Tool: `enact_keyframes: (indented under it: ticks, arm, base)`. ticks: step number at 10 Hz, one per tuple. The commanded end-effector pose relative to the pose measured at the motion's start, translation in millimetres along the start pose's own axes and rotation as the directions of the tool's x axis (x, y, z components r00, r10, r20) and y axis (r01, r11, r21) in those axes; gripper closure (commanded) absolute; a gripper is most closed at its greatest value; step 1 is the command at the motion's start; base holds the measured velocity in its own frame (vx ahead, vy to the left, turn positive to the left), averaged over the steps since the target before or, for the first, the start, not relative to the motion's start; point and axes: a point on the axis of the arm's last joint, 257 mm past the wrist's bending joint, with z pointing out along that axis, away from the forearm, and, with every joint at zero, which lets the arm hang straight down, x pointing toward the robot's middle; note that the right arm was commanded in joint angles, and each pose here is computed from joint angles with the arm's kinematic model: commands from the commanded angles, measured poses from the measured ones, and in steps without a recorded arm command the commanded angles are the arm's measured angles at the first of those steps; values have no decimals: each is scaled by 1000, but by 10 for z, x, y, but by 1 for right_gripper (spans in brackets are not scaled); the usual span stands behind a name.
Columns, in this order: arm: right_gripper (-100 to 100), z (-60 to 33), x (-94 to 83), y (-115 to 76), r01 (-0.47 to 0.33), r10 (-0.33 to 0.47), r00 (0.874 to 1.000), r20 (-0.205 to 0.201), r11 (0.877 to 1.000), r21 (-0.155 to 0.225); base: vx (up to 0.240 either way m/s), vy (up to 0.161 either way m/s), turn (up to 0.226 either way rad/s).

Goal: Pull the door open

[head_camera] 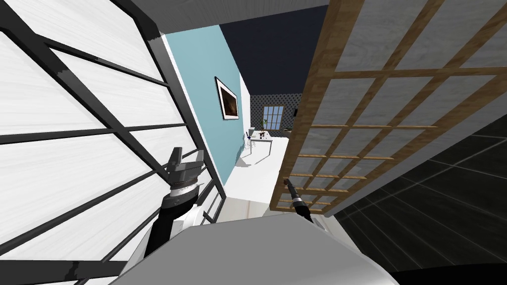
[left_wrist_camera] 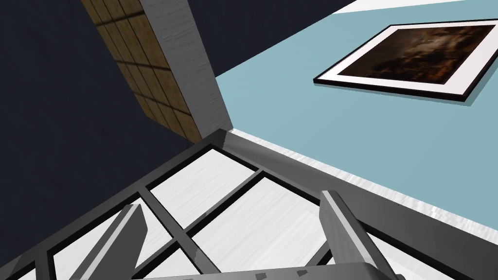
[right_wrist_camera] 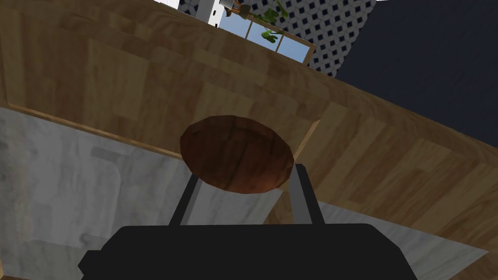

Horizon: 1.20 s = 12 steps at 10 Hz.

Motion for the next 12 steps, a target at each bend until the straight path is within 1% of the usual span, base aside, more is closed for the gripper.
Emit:
enact_keyframes:
  ticks: [1,3,4,5,6,8,9,10,11,12]
  arm:
    - [100,9,61,18,-42,42,999,-4,999,-4]
    - [100,27,37,12,-127,127,992,12,992,-1]
    - [100,27,37,12,-144,144,989,12,990,-1]
    - [100,35,25,8,-189,189,982,20,982,0]
    - [100,35,25,8,-195,195,981,20,981,-1]
    - [100,52,1,-1,-278,278,960,36,961,-1]
    - [100,52,1,-1,-295,295,955,36,955,-1]
    - [100,59,-10,-6,-339,339,940,44,941,-3]
    - [100,59,-10,-6,-344,344,938,44,939,-3]
    - [100,67,-21,-11,-391,391,919,52,920,-5]
  base:
    - [-32,-14,35]
    - [-46,-26,72]
    - [-49,-26,56]
    - [-45,-21,66]
    - [-34,-12,55]
    - [-50,-20,99]
    - [-43,-24,29]
    - [-44,-26,71]
    - [-32,-19,44]
    - [-37,-18,71]
